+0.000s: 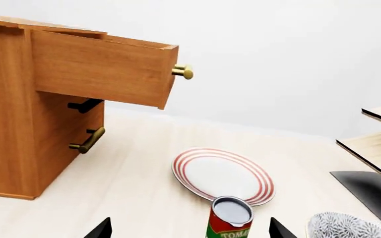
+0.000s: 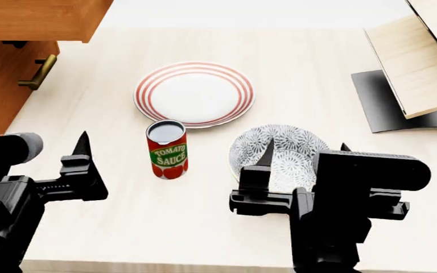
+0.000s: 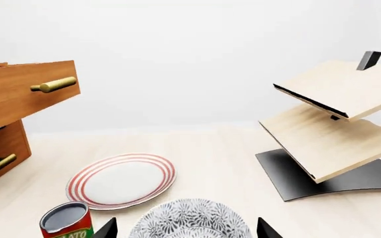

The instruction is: Close the top drawer of the cabinet.

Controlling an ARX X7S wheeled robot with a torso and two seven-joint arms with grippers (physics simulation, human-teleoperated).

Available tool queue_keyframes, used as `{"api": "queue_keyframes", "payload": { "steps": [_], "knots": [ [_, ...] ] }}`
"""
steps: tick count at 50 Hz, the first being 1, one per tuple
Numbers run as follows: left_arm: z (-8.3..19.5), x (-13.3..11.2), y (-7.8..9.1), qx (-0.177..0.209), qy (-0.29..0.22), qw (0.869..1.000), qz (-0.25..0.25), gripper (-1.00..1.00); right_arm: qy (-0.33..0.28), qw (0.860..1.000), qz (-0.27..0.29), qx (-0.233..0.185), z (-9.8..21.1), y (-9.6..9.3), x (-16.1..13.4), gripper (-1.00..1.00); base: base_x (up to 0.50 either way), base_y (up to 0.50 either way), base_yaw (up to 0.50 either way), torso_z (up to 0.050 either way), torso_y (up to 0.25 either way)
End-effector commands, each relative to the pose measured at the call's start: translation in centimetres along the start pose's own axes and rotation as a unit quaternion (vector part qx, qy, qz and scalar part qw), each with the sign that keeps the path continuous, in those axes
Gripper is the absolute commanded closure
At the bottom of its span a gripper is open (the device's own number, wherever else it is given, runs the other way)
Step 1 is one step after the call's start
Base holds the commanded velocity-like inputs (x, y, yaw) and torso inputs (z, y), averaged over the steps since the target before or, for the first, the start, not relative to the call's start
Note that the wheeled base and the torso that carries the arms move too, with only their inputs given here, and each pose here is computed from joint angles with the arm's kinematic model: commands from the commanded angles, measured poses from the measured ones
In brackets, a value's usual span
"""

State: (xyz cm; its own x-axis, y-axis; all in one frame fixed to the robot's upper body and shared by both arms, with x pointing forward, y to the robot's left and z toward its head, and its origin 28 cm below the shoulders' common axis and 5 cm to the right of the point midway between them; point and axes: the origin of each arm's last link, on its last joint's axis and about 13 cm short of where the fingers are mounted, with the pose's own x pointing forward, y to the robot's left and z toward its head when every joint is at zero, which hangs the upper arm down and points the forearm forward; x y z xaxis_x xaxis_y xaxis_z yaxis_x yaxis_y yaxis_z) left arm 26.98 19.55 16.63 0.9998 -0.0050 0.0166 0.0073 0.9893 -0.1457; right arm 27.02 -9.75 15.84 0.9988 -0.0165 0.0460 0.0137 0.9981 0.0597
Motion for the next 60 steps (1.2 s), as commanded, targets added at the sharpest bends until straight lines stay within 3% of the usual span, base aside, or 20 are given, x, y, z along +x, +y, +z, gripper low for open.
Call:
{"api": "queue_keyframes", "payload": {
  "steps": [1, 20, 55, 60],
  "knots": [
    [7.1, 0.3, -1.6, 0.022, -0.023, 0.999, -0.025, -1.0, -0.029, 0.999, 0.006, -0.037, 7.6, 0.8, 0.1, -1.0, 0.0, 0.0, 0.0, 0.0, 0.0],
    [6.4, 0.7, -1.5, 0.044, -0.028, 0.999, -0.016, -1.0, -0.024, 0.998, -0.002, -0.05, 7.3, 0.8, 0.9, -1.0, 0.0, 0.0, 0.0, 0.0, 0.0],
    [5.4, 1.1, -1.5, 0.046, -0.018, 0.999, -0.01, -1.0, -0.014, 0.998, 0.015, -0.055, 6.0, 0.9, 1.2, -1.0, 0.5, 0.0, 0.0, 0.0, 0.0],
    [5.2, 1.0, -1.6, 0.039, -0.01, 0.999, -0.019, -1.0, 0.001, 0.999, 0.019, -0.04, 5.6, 0.9, 1.4, -1.0, 0.2, 0.0, 0.0, 0.0, 0.0]
  ]
}}
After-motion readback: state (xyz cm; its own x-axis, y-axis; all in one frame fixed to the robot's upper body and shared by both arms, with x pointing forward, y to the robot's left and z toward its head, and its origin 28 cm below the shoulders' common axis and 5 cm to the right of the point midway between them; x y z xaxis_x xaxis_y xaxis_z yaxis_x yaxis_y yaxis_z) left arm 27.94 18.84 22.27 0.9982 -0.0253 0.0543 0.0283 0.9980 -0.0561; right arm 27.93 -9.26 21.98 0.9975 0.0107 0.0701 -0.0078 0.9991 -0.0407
